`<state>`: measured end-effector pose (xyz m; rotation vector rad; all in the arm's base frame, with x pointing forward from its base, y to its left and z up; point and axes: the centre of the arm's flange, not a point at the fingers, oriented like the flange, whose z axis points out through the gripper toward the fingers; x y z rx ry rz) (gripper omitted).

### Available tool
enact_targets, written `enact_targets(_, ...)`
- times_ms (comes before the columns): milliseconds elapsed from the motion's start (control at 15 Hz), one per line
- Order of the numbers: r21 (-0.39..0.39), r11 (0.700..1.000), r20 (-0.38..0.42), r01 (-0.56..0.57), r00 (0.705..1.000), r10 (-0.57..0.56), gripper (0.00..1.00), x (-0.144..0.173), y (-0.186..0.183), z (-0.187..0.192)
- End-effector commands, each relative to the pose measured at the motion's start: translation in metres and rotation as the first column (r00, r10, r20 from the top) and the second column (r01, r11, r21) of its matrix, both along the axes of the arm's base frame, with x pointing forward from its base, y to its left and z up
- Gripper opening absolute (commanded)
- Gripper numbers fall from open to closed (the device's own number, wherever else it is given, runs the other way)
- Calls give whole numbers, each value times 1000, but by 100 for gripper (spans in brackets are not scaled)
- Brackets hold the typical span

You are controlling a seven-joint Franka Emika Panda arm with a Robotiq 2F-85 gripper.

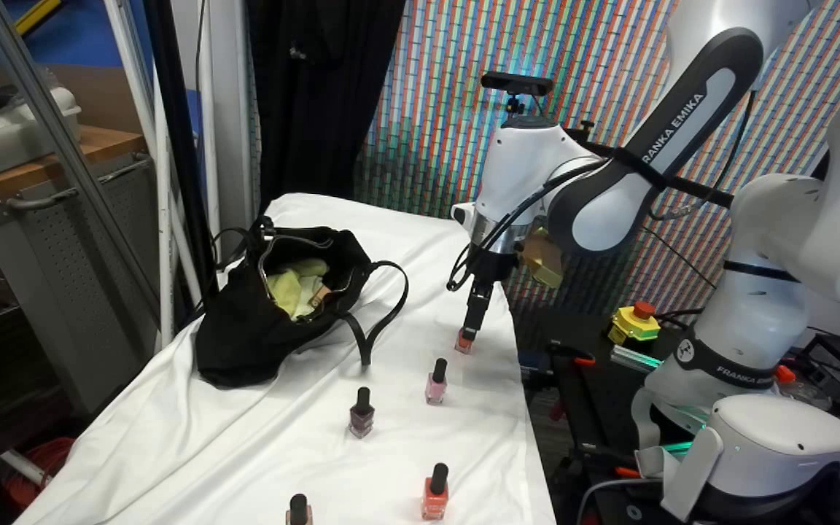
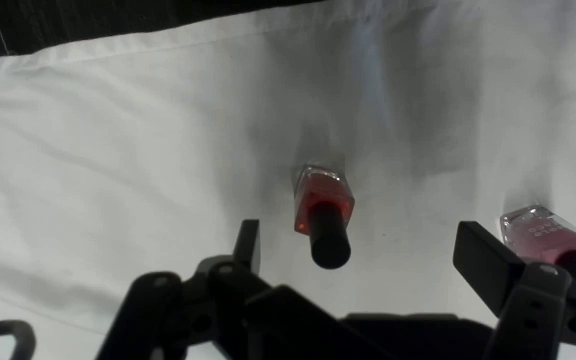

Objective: Pick up all the nail polish from the table and put them in the black bag.

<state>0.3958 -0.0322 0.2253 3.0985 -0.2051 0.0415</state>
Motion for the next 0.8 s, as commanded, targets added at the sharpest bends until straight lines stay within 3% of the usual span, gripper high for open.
enact_targets(0, 1, 999, 9, 42, 999, -42, 100, 0, 2, -15)
enact_targets(733, -1, 999, 21, 53, 998, -53, 100, 5, -7, -47)
